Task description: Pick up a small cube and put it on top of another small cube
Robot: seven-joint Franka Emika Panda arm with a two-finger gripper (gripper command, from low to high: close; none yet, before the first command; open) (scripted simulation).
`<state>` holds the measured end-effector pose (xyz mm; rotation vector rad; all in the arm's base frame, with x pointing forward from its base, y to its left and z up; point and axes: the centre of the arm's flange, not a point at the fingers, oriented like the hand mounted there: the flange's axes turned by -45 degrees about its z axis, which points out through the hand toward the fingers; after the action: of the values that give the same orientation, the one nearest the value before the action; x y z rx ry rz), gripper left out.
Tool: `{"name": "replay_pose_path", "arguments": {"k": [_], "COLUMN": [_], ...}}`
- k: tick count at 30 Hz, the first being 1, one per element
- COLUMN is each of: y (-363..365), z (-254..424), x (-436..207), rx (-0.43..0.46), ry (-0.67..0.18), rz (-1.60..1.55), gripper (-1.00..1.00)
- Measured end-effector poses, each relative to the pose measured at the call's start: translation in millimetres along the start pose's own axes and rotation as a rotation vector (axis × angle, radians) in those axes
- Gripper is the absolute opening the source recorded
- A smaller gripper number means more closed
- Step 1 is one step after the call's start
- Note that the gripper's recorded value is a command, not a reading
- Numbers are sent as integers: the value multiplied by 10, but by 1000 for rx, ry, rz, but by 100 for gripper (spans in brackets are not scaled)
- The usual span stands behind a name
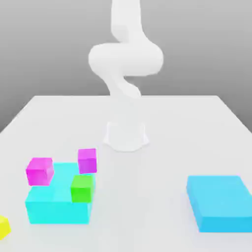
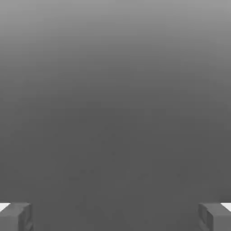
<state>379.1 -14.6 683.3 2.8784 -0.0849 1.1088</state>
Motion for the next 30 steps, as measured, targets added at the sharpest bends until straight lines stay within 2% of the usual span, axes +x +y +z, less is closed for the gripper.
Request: {"name": "replay_pose_path", "arguments": {"k": [8, 17, 22, 30], "y": [644, 1672, 2212, 2786], "z": [1414, 2788, 3400, 4164], "x": [-79, -756, -1361, -2479], "rx": [-174, -252, -241, -151], "ry": [-219, -459, -575, -712], "rz": [57, 160, 236, 374], "gripper": [0, 0, 0, 0]}}
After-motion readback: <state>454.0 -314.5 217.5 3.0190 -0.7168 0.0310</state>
